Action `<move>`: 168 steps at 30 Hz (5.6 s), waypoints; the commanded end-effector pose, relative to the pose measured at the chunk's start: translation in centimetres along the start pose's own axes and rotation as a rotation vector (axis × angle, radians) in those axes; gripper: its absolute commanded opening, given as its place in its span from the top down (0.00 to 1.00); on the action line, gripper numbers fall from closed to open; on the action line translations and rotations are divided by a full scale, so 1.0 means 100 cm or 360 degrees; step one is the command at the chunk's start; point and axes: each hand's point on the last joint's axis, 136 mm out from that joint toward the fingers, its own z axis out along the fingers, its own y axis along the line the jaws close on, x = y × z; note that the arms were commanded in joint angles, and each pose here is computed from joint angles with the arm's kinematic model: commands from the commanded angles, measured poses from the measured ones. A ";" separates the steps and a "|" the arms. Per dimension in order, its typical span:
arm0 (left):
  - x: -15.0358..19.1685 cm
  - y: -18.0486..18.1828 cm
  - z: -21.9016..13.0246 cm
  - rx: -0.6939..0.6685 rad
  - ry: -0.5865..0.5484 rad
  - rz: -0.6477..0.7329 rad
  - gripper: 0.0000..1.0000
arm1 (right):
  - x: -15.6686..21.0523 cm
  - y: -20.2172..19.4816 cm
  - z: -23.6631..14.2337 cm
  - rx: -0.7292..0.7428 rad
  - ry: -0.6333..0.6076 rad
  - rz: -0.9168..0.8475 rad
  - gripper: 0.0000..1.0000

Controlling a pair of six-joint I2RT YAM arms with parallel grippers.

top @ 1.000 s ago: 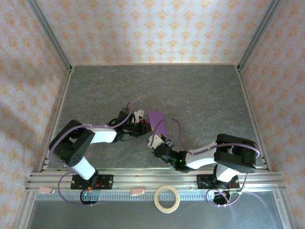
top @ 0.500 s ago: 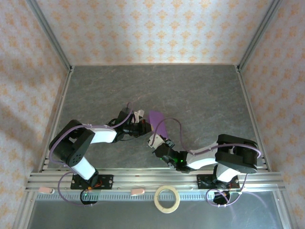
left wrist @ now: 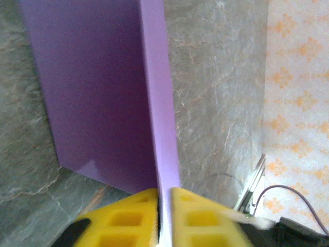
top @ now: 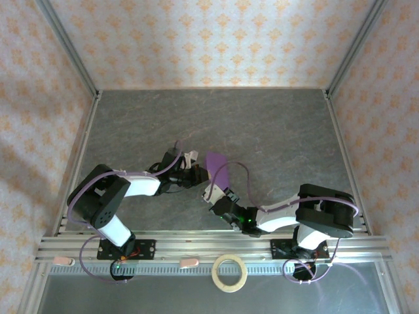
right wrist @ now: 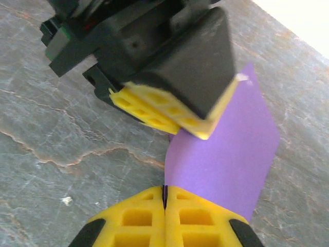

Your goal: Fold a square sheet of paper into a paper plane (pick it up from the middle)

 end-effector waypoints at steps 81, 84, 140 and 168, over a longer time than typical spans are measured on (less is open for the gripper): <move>-0.071 -0.007 0.028 -0.0346 0.0017 0.0380 0.92 | 0.000 0.008 0.001 -0.1328 0.0391 0.1579 1.00; -0.066 -0.003 0.023 -0.0373 0.0008 0.0366 0.93 | 0.000 0.008 0.002 -0.1321 0.0389 0.1580 1.00; -0.048 0.062 0.060 -0.0624 0.0314 0.0544 1.00 | 0.035 -0.035 0.048 -0.1039 0.0562 0.1549 1.00; -0.048 0.065 0.059 -0.0644 0.0316 0.0532 1.00 | 0.034 -0.042 0.044 -0.0977 0.0562 0.1517 1.00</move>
